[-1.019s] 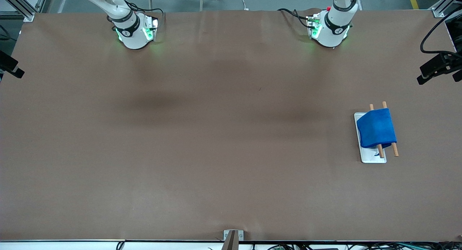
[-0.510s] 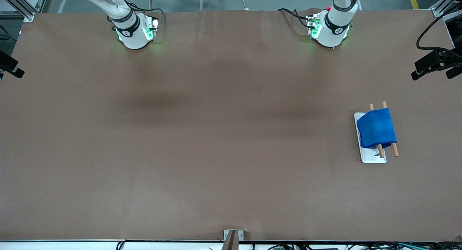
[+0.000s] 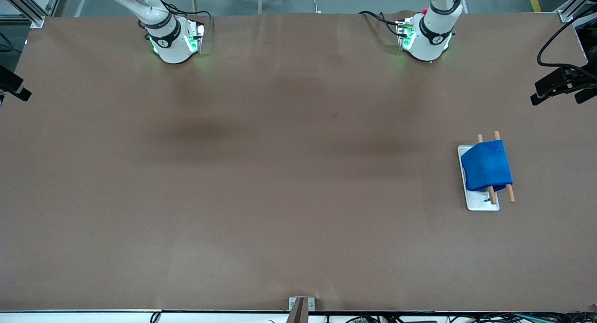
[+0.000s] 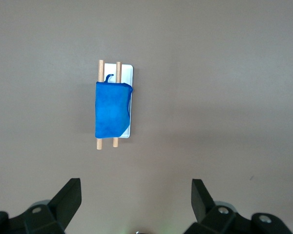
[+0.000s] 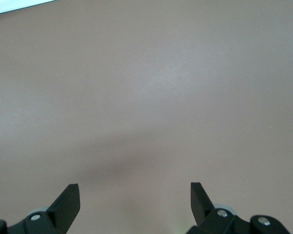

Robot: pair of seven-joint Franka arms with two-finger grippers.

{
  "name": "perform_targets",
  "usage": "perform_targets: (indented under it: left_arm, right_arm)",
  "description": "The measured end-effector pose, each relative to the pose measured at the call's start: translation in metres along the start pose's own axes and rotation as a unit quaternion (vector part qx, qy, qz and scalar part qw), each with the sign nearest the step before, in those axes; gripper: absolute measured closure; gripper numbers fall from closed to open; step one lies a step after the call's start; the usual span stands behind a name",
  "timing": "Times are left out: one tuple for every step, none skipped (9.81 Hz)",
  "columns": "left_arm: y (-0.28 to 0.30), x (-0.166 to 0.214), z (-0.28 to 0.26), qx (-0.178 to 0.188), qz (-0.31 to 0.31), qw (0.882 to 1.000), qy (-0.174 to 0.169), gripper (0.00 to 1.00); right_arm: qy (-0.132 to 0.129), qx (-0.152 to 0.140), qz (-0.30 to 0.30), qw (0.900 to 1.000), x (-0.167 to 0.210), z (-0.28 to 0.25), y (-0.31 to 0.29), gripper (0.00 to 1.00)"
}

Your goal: Right arm passes towel to left arm to hang

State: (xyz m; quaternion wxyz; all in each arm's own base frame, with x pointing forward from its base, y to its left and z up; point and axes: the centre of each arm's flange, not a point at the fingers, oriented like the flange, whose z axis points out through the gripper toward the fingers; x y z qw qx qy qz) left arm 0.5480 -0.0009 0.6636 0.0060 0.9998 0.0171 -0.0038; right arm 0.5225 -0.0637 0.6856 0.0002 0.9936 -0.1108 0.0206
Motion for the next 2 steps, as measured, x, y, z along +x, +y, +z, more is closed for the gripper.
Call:
perform_targets:
  left_arm:
    - [-0.0001,0.0007,0.0002,0.0,0.0,1.0,0.001,0.0]
    - [-0.0002,0.0019,0.0002,0.0,0.0,1.0,0.004,0.0]
  right_arm:
    - [0.0,0.0,0.0,1.0,0.0,0.0,0.0001,0.0]
    - [0.0,0.0,0.0,1.0,0.0,0.0,0.0002,0.0]
